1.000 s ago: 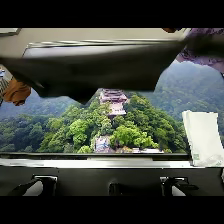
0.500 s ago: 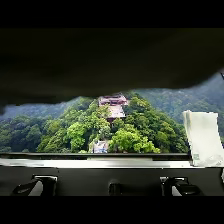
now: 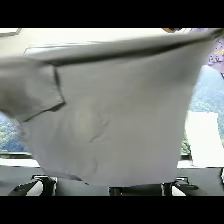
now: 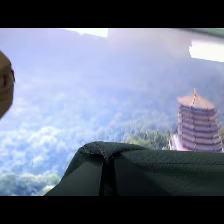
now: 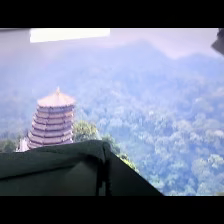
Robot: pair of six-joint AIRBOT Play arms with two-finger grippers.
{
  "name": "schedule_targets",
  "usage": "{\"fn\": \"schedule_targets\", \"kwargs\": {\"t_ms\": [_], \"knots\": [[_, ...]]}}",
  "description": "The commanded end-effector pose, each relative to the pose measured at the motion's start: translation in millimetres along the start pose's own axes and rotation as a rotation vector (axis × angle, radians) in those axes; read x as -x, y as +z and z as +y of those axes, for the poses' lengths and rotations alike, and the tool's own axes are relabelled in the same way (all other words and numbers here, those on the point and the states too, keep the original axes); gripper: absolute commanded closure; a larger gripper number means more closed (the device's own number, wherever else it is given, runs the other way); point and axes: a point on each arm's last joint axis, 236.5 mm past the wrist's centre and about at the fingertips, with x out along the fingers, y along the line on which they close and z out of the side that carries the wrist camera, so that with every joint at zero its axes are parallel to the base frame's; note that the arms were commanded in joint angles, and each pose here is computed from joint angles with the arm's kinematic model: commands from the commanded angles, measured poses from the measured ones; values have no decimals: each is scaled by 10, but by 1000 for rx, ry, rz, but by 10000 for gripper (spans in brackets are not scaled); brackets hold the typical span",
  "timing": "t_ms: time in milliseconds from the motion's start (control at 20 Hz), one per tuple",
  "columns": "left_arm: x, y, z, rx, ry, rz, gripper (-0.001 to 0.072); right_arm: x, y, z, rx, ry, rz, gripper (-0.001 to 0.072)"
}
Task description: Fold the clothes and pants, and hang the long-sleeved shirts on hangers.
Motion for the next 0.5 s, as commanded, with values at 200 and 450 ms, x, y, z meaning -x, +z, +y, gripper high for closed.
{"fn": "schedule_targets", "kwargs": {"t_ms": [200, 450], "knots": [[-2650, -958, 86, -29, -60, 323, 691, -2442, -1332, -548, -93, -72, 485, 675], [-3582, -978, 57, -40, -69, 337, 691, -3333, -1555, -749, -112, -86, 423, 675]]}}
